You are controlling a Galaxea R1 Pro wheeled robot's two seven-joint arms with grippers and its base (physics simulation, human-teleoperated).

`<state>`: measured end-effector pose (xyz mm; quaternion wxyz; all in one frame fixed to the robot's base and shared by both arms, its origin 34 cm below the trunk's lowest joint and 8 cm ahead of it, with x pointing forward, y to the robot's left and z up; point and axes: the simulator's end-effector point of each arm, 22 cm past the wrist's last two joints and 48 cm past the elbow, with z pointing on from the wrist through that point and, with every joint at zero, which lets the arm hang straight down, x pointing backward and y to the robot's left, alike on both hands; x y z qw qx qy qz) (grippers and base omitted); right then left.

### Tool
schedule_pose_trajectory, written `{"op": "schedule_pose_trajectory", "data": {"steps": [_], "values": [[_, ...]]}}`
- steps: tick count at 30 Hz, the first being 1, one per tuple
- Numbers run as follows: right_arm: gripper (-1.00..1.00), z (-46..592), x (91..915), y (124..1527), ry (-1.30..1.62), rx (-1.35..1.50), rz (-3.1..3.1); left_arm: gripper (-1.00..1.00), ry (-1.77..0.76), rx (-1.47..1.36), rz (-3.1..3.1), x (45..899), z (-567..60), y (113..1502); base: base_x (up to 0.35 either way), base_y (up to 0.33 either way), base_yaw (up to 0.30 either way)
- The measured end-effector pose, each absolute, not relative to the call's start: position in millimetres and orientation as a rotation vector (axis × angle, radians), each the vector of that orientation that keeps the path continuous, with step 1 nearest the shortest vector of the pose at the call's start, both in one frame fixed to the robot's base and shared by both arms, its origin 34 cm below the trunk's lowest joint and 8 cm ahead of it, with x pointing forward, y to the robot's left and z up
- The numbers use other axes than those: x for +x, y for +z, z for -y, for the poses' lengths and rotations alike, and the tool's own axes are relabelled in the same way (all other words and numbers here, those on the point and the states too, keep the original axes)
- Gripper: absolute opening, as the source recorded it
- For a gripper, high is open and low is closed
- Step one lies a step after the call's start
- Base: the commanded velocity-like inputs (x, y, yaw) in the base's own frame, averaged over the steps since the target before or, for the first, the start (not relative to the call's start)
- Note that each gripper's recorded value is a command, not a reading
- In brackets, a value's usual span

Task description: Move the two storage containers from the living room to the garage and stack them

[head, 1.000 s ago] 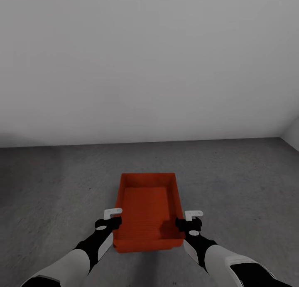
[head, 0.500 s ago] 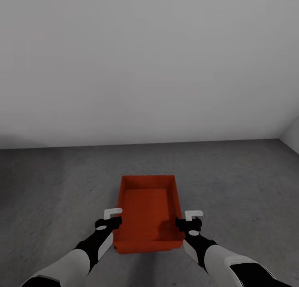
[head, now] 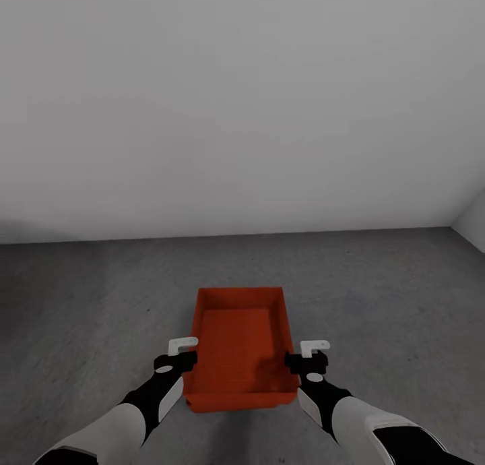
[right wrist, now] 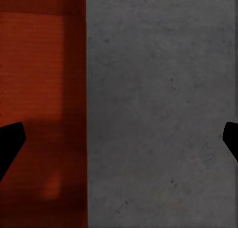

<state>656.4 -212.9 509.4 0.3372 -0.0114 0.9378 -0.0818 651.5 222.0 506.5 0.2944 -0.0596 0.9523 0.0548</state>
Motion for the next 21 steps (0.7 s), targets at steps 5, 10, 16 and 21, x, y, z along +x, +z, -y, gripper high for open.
{"op": "schedule_pose_trajectory", "data": {"steps": [5, 10, 16, 21], "values": [[1.00, 212, 657, 518, -0.213, -0.029, -2.444, 1.00, 0.146, -0.158, -2.535, 652, -222, 515, 0.000, 0.000, 0.000], [1.00, 213, 657, 527, -0.215, -0.026, -2.445, 1.00, 0.146, -0.158, -2.536, 652, -222, 523, 0.000, 0.000, 0.000], [1.00, 213, 657, 537, -0.229, -0.021, -2.446, 1.00, 0.146, -0.158, -2.536, 652, -222, 533, 0.000, 0.000, 0.000], [1.00, 216, 656, 545, -0.248, -0.016, -2.449, 1.00, 0.146, -0.159, -2.536, 652, -222, 541, 0.000, 0.000, 0.000]]}}
